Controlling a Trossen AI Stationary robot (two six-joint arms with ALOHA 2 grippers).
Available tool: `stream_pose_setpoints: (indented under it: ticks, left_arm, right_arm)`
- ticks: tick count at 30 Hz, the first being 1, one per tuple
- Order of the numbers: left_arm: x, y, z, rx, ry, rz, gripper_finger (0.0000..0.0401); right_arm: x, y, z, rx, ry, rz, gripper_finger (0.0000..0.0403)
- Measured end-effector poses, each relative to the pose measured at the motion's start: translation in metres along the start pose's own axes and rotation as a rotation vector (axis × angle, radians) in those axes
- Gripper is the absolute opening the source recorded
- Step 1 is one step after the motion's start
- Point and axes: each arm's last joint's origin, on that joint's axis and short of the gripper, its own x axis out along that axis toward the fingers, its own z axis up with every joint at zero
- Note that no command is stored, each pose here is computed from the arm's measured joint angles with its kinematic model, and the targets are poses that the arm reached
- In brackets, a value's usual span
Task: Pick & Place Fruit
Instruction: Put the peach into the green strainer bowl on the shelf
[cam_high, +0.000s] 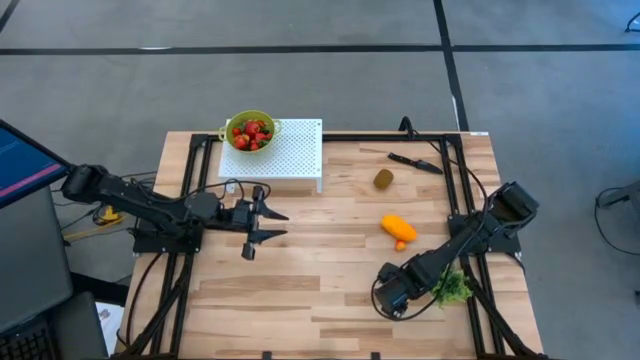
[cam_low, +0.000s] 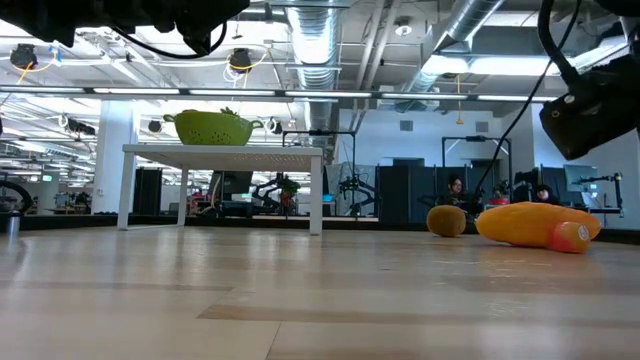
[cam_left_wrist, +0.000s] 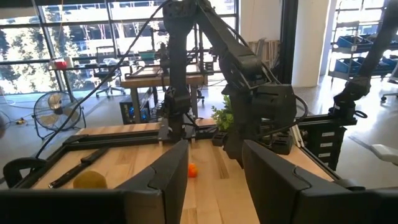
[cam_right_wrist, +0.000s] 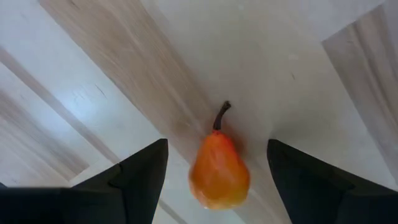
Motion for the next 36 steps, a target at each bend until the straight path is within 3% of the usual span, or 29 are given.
stream_pose_setpoints:
  ticks: [8, 22, 28, 36]
  left_arm:
    - [0.000, 0.000, 0.000, 0.000, 0.001, 0.000, 0.0144]
    - [0.000, 0.000, 0.000, 0.000, 0.002, 0.000, 0.0144]
    - [0.000, 0.000, -0.001, 0.001, 0.007, 0.000, 0.0144]
    - [0.000, 0.000, -0.001, 0.002, 0.015, 0.000, 0.0144]
  right_arm:
    - [0.002, -0.003, -0.001, 0.000, 0.014, 0.003, 0.0248]
    - [0.003, -0.003, 0.001, -0.017, 0.082, 0.027, 0.0089]
    - [0.003, -0.002, 0.000, -0.034, 0.092, 0.045, 0.0094]
    - [0.002, 0.009, 0.009, -0.190, 0.024, 0.173, 0.0092]
